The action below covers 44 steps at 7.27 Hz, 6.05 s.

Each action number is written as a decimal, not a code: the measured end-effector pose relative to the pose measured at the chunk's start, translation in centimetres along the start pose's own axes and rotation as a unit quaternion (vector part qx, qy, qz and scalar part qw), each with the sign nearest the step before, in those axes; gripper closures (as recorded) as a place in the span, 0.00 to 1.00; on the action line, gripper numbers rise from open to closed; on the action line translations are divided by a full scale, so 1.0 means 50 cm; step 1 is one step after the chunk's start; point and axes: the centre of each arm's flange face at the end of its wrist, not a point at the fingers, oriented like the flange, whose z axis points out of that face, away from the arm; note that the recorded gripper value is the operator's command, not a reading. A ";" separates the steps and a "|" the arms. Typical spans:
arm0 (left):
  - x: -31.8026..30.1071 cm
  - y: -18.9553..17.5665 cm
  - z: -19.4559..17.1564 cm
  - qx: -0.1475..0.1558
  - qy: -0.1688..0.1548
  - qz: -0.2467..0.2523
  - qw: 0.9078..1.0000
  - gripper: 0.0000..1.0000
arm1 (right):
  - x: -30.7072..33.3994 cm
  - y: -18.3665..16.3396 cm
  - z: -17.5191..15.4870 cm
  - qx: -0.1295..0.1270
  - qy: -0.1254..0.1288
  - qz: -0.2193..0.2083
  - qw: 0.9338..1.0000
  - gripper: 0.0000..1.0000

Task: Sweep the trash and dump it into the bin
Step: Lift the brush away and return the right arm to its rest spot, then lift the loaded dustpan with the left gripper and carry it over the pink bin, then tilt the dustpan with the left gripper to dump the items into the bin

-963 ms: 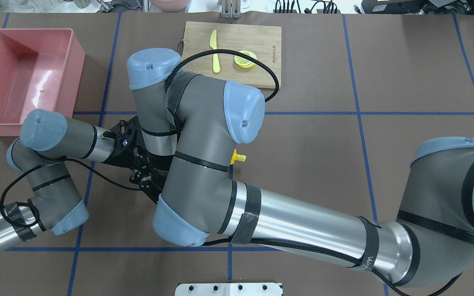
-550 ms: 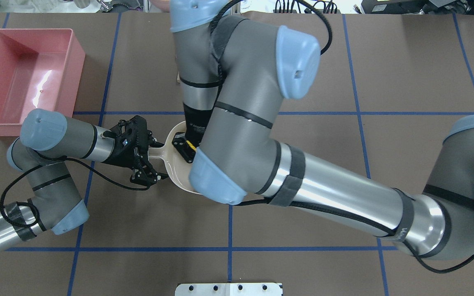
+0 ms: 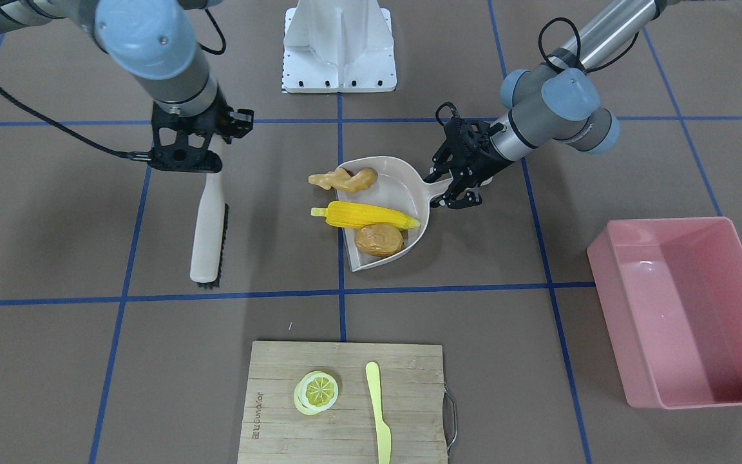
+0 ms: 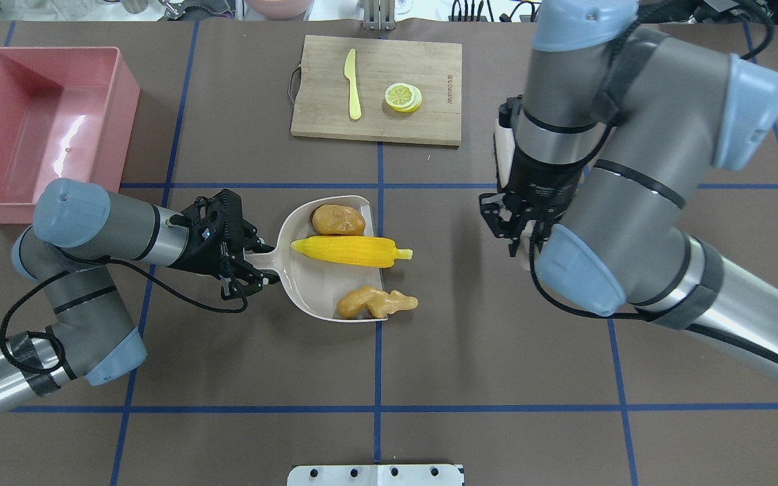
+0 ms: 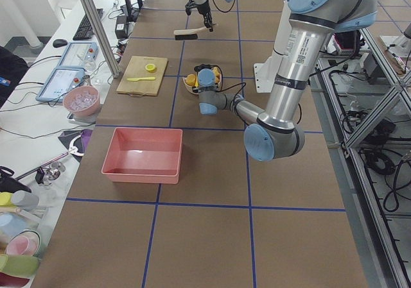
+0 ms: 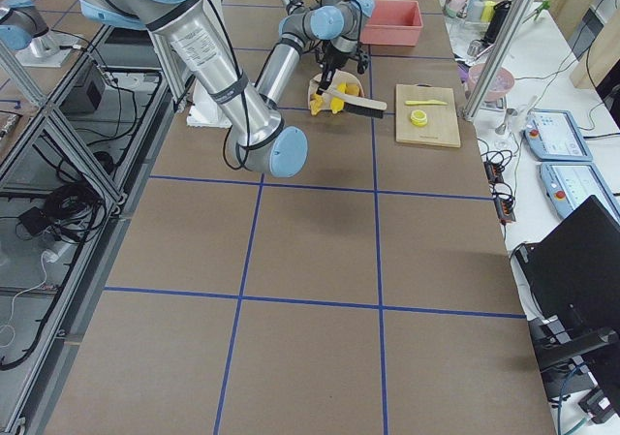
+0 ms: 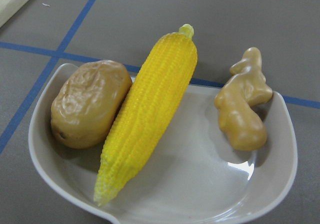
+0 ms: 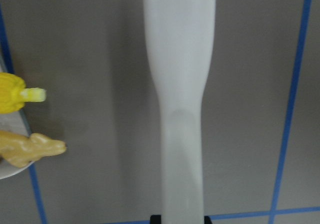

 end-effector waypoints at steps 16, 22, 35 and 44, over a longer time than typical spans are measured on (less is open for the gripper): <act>0.042 -0.061 -0.066 0.044 0.007 0.023 0.999 0.80 | 0.821 0.113 0.273 0.089 -0.002 -0.045 0.995 1.00; 0.022 -0.060 -0.258 0.162 -0.034 0.025 0.986 1.00 | 0.895 0.124 0.347 0.061 -0.022 -0.032 0.997 1.00; -0.133 0.160 -0.496 0.272 -0.254 -0.270 0.888 1.00 | 0.902 0.111 0.369 0.048 -0.029 -0.026 0.998 0.00; -0.088 0.267 -0.560 0.300 0.000 -0.857 0.420 1.00 | 0.867 0.028 0.253 0.125 -0.039 -0.040 0.991 0.00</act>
